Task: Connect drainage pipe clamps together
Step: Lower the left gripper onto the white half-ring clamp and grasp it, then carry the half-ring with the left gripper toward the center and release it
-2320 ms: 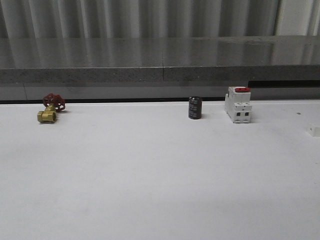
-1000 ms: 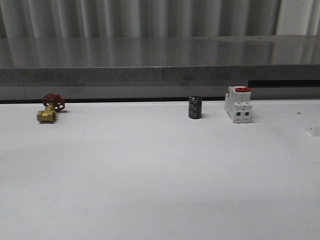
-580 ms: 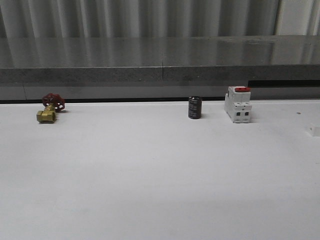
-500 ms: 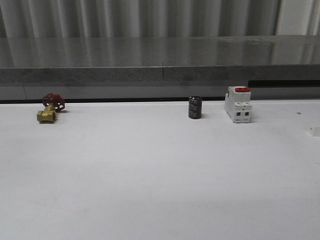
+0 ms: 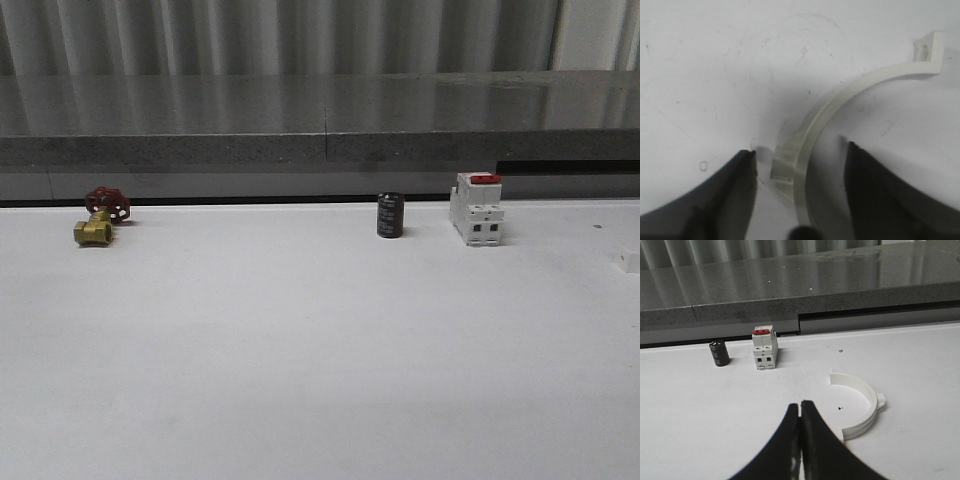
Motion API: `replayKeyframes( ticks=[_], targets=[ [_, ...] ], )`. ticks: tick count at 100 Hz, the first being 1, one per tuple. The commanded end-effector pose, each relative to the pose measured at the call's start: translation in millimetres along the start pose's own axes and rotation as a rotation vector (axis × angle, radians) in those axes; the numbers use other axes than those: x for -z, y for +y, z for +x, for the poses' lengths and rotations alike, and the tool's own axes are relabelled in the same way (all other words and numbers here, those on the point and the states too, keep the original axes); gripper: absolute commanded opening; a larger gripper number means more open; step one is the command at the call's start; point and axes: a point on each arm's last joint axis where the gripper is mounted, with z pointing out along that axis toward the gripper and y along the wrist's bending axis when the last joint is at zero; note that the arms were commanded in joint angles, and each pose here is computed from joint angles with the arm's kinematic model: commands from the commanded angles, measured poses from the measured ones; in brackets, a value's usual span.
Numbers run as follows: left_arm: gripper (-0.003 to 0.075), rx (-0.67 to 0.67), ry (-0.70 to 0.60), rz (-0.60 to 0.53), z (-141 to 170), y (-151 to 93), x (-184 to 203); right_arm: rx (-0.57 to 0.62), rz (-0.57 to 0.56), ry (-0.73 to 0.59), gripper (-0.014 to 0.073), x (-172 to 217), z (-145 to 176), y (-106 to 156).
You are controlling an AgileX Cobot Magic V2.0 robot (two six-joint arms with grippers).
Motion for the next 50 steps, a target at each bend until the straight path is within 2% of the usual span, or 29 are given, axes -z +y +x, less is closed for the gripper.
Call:
replayKeyframes(
  ticks=[1,9,17,33,50],
  targets=[
    [0.0181,-0.005,-0.122,-0.005,-18,1,22,0.006,-0.01,-0.117,-0.0064,3,-15,1],
    [0.0055,-0.005,-0.119,-0.005,-18,1,22,0.006,-0.01,-0.117,-0.0064,3,-15,1],
    [-0.0021,-0.005,-0.107,-0.005,-17,1,22,0.006,-0.01,-0.117,-0.0064,3,-15,1],
    [-0.002,0.011,-0.111,0.008,-18,-1,30,0.006,-0.01,-0.117,-0.0064,3,-15,1],
    [-0.002,-0.005,-0.154,0.054,-21,-23,66,0.006,-0.01,-0.117,-0.0064,3,-15,1]
  ],
)
